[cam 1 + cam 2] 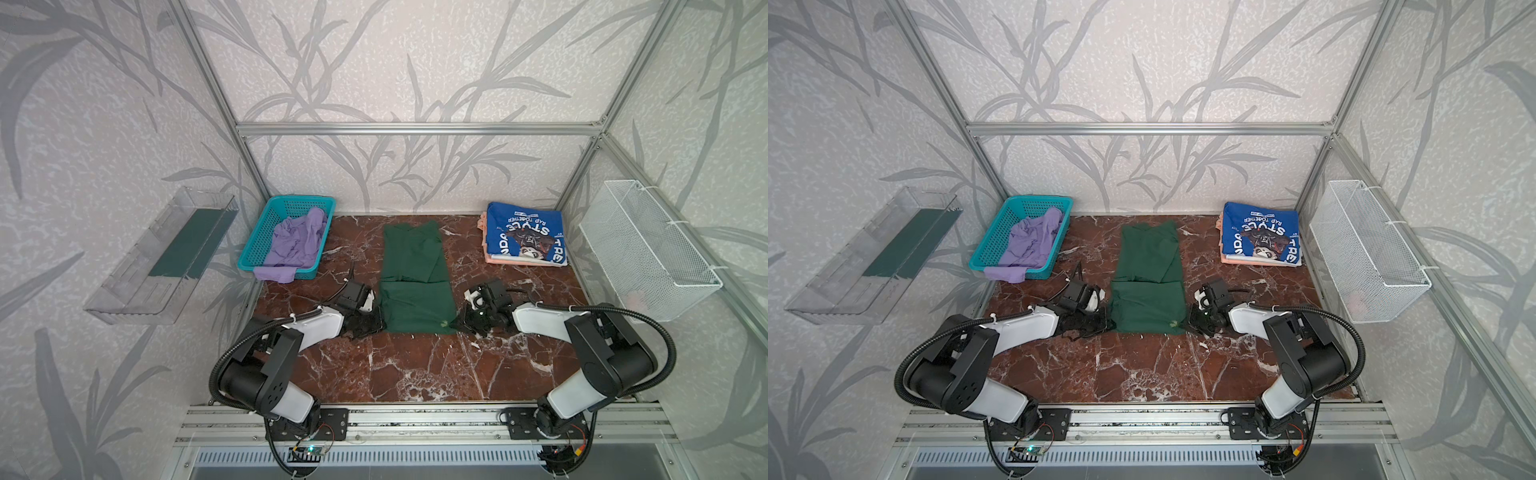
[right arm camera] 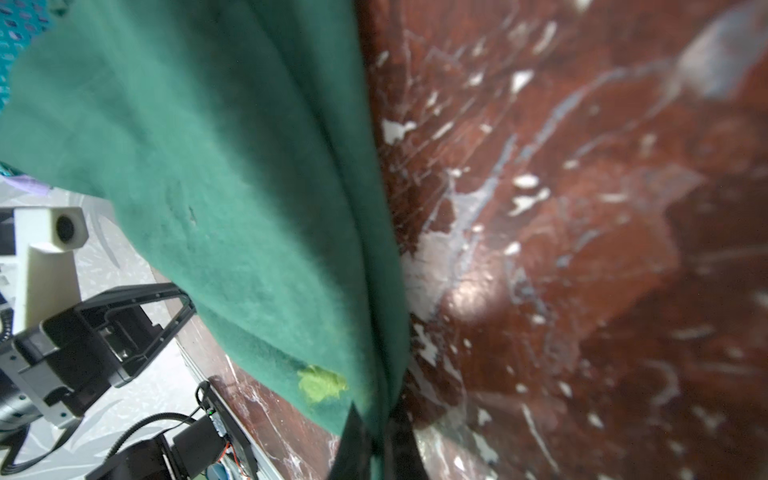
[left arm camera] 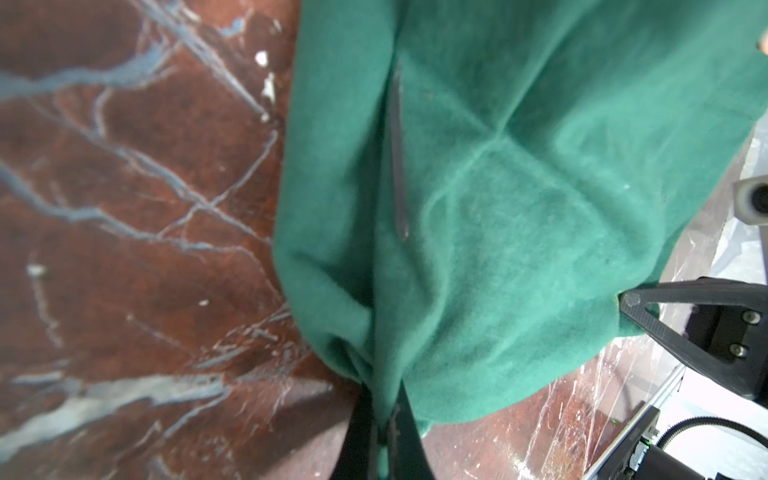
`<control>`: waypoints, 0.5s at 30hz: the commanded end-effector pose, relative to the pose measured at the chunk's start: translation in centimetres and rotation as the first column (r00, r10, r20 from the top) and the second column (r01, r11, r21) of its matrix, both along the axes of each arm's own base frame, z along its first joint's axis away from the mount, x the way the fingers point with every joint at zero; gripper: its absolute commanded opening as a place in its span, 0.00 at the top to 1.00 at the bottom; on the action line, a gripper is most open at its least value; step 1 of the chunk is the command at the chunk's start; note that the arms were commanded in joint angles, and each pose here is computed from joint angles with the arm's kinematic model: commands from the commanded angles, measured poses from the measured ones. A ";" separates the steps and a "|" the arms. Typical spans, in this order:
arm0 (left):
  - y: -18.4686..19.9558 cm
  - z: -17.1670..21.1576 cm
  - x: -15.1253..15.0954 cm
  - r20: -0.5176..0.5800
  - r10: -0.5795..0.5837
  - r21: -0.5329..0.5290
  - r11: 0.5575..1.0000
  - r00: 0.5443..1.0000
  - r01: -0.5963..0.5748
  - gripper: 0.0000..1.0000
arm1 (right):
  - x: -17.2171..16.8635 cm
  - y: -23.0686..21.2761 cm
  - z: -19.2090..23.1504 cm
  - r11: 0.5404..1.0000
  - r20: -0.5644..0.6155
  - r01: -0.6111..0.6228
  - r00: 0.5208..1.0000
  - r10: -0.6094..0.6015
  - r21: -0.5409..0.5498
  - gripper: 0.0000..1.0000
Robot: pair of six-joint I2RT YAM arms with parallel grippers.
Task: Fold and stack the t-shirts
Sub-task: 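Grasp the folded edge nearest the robot with both grippers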
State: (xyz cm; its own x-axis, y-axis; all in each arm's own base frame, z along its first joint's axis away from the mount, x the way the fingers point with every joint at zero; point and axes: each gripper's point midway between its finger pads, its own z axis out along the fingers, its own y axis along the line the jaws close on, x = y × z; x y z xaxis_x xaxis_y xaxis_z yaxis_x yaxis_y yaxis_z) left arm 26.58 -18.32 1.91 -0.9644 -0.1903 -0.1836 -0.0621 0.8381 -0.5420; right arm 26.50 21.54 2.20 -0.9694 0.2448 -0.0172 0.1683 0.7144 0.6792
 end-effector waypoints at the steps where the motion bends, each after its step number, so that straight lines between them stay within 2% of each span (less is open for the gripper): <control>1: 1.0 -0.1 -1.7 -0.045 -0.021 0.056 0.998 0.999 0.024 1.00 | 0.2 0.3 1.6 1.000 0.031 -0.017 0.999 0.017 0.013 1.00; 9: 2.4 5.3 -3.1 0.071 -0.022 0.066 0.998 0.997 0.018 1.00 | -1.6 -1.2 5.7 0.999 0.106 -0.023 0.994 0.025 -0.023 1.00; 11: 2.3 6.7 -3.6 0.099 -0.023 0.047 0.999 0.995 0.019 1.00 | -2.4 -1.4 7.1 0.999 0.120 -0.035 0.992 0.038 -0.030 1.00; 15: 3.1 8.9 -5.0 0.141 -0.025 0.072 0.997 0.990 0.015 1.00 | -4.4 -1.7 9.5 0.994 0.155 -0.071 0.984 0.083 -0.080 1.00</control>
